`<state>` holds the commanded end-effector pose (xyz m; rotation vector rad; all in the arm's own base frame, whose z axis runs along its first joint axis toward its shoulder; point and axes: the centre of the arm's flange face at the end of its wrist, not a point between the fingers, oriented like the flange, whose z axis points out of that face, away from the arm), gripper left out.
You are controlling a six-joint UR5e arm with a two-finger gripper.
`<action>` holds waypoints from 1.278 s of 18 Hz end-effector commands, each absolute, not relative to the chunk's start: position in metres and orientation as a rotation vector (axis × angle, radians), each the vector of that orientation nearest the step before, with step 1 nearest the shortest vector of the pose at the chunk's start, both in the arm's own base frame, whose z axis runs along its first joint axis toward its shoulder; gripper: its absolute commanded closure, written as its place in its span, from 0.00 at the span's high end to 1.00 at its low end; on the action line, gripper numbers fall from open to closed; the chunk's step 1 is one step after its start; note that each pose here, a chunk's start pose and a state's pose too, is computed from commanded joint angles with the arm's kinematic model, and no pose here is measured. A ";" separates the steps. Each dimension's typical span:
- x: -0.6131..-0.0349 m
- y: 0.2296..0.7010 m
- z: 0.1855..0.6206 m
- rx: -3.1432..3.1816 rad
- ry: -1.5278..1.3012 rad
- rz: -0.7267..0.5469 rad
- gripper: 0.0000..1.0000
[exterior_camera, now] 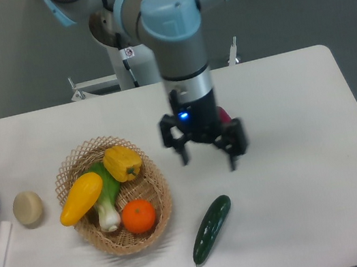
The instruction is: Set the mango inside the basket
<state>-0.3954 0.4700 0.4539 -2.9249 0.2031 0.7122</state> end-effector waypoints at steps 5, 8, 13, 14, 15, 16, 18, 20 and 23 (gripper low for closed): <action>-0.403 0.436 0.488 -3.001 0.290 0.704 1.00; -0.419 0.408 0.512 -3.019 0.411 0.716 1.00; -0.423 0.378 0.529 -3.020 0.379 0.660 1.00; -0.422 0.377 0.530 -3.020 0.379 0.660 1.00; -0.420 0.377 0.531 -3.014 0.380 0.658 1.00; -0.421 0.374 0.531 -3.011 0.373 0.654 1.00; -0.422 0.371 0.532 -2.994 0.362 0.639 1.00; -0.422 0.371 0.531 -2.989 0.364 0.632 1.00; -0.422 0.372 0.531 -2.986 0.362 0.629 1.00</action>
